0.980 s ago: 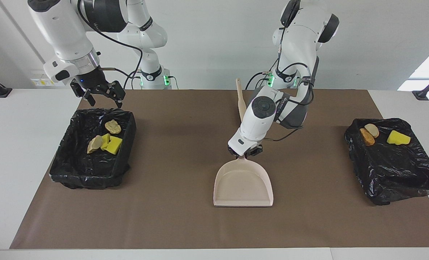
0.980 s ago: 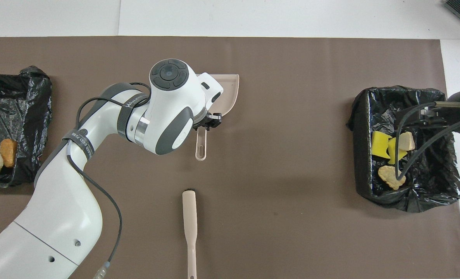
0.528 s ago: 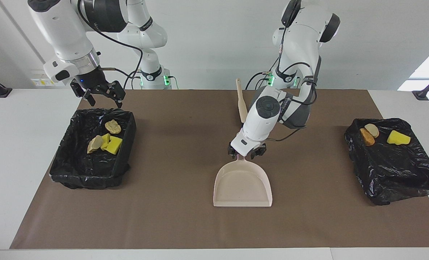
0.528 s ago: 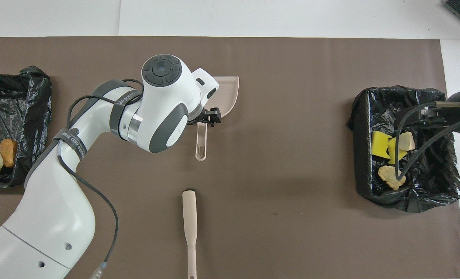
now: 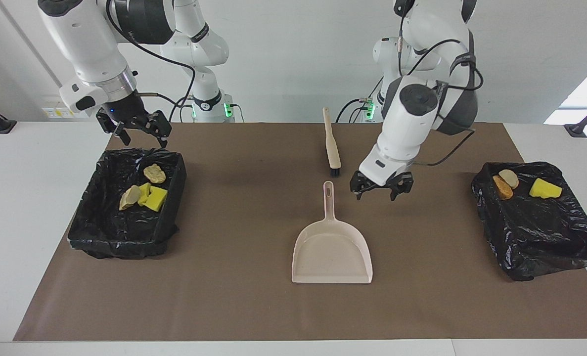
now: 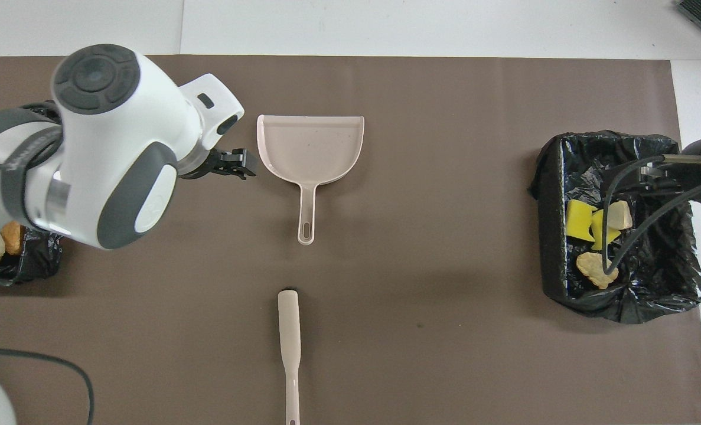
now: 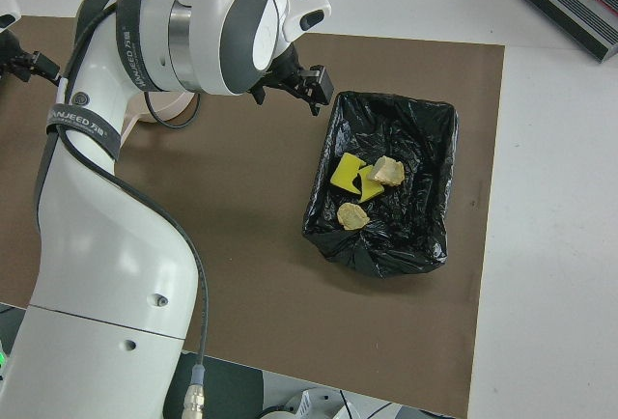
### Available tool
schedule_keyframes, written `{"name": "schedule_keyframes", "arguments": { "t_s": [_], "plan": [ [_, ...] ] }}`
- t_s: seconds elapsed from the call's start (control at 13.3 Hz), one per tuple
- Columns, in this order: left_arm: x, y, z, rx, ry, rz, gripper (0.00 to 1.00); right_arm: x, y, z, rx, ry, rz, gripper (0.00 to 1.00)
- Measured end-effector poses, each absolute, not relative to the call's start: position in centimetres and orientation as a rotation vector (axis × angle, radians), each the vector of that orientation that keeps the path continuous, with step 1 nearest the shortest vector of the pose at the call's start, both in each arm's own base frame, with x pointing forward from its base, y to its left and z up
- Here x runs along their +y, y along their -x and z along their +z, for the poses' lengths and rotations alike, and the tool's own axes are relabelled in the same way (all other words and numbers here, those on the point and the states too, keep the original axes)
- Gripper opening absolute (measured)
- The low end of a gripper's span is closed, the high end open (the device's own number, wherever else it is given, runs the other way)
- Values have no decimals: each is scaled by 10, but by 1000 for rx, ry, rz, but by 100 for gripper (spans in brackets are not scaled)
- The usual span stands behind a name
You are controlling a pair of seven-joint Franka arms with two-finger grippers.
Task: Sweep and dump trash in bin
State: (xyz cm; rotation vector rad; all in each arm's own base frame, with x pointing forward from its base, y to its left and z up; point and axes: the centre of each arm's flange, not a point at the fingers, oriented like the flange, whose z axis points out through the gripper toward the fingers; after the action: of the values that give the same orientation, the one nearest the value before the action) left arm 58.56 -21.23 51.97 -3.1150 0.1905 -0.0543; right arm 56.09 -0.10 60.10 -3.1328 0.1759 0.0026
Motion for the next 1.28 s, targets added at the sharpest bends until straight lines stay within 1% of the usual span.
{"name": "schedule_keyframes", "arguments": {
  "t_s": [0.3,0.45,0.53,0.68,0.9,1.28],
  "plan": [
    [-132,-545,595,236,3137,-17,100,-1,-561,601,176,3133,3,100],
    [-91,-529,624,280,3144,-26,100,-1,-561,601,176,3133,3,100],
    [-76,-522,636,313,3143,-31,100,-1,-561,601,176,3133,3,100],
    [-65,-514,658,350,3141,-61,100,-1,-561,601,176,3133,3,100],
    [-63,-510,672,351,3142,-11,100,-1,-561,601,176,3133,3,100],
    [-67,-520,678,362,3140,27,100,-1,-561,601,176,3133,3,100]
  ]
}}
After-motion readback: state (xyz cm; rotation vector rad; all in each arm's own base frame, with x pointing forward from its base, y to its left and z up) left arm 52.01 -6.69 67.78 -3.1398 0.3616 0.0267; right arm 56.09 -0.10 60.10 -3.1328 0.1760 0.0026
